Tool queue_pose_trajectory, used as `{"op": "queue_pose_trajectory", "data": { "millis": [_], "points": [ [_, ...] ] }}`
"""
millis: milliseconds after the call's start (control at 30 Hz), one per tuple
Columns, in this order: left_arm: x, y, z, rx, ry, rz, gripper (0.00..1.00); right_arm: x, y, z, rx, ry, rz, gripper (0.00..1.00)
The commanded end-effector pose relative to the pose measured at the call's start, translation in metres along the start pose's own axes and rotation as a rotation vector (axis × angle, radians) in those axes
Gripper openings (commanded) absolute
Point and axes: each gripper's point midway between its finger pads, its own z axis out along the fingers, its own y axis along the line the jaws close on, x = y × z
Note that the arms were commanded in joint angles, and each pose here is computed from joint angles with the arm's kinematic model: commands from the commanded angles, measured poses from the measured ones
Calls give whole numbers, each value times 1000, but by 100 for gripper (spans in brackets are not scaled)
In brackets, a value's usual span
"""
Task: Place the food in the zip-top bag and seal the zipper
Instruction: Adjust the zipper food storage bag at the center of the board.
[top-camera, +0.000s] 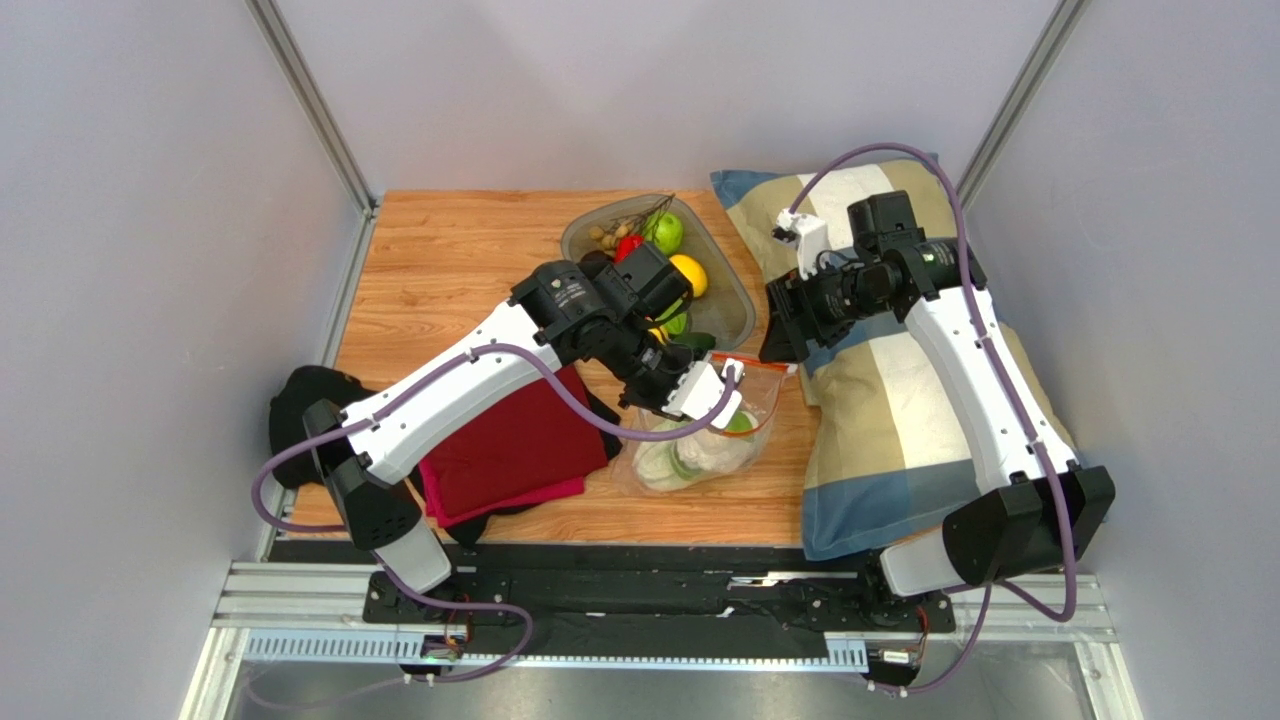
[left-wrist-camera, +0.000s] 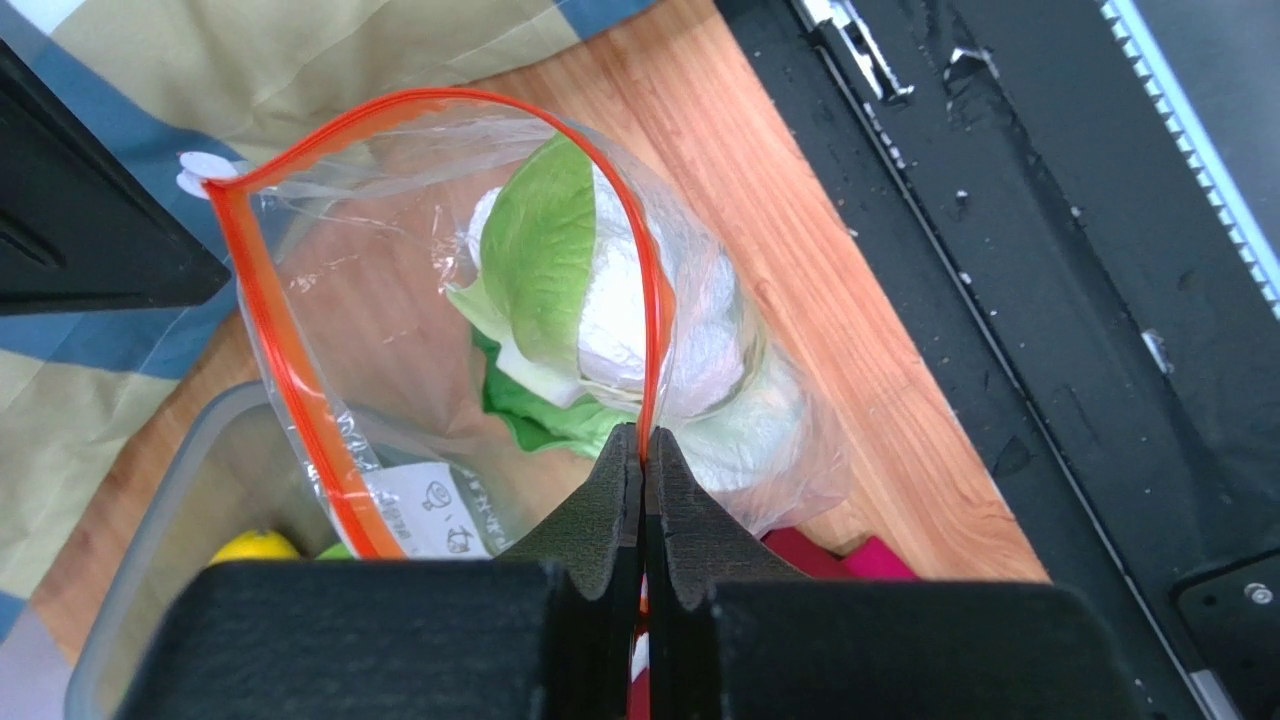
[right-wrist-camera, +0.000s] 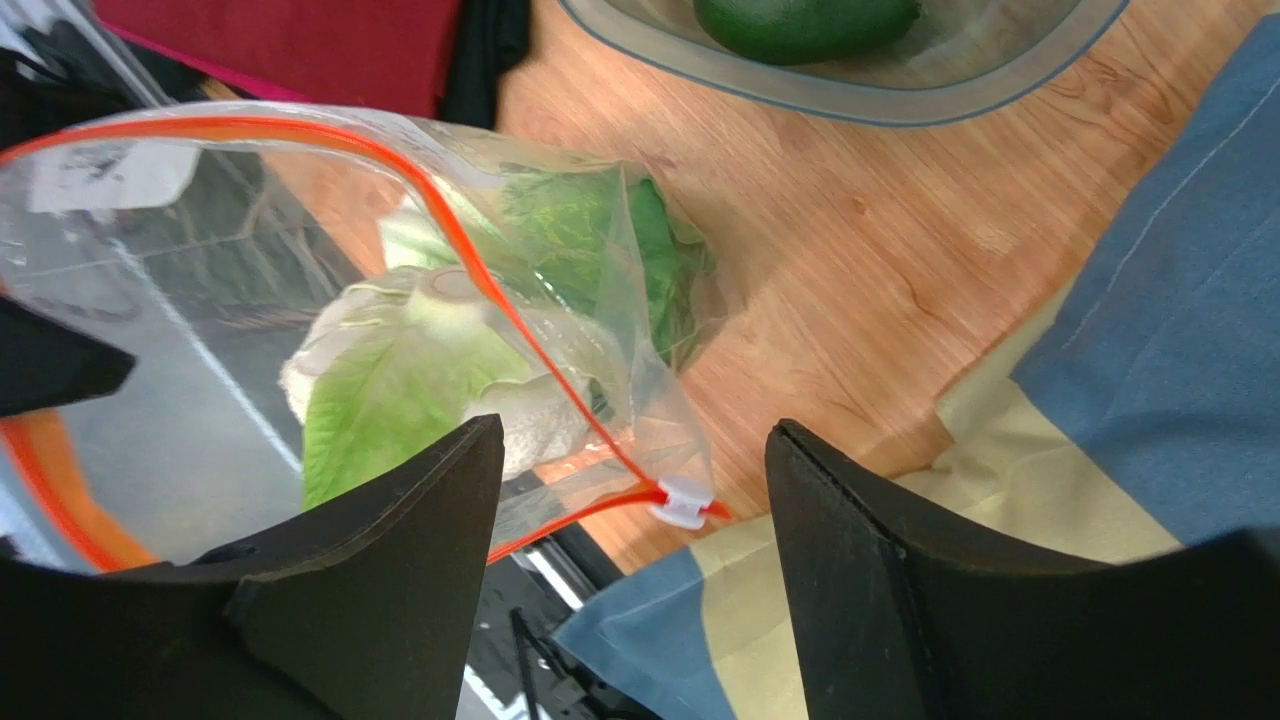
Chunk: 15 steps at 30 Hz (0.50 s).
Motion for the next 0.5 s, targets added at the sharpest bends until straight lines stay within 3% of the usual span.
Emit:
{"op": "queue_pose_trajectory", "data": {
  "millis": [0, 133, 467],
  "points": [
    [-19, -14, -7, 29, -103, 40, 0, 0, -7, -2, 76, 37, -127, 71],
    [-14, -16, -6, 9, -98, 46, 0, 7, -6, 11, 60, 91, -139, 74],
    [2, -6, -13, -17, -135, -80, 0, 40, 16, 12, -38, 250, -156, 69]
  ]
}}
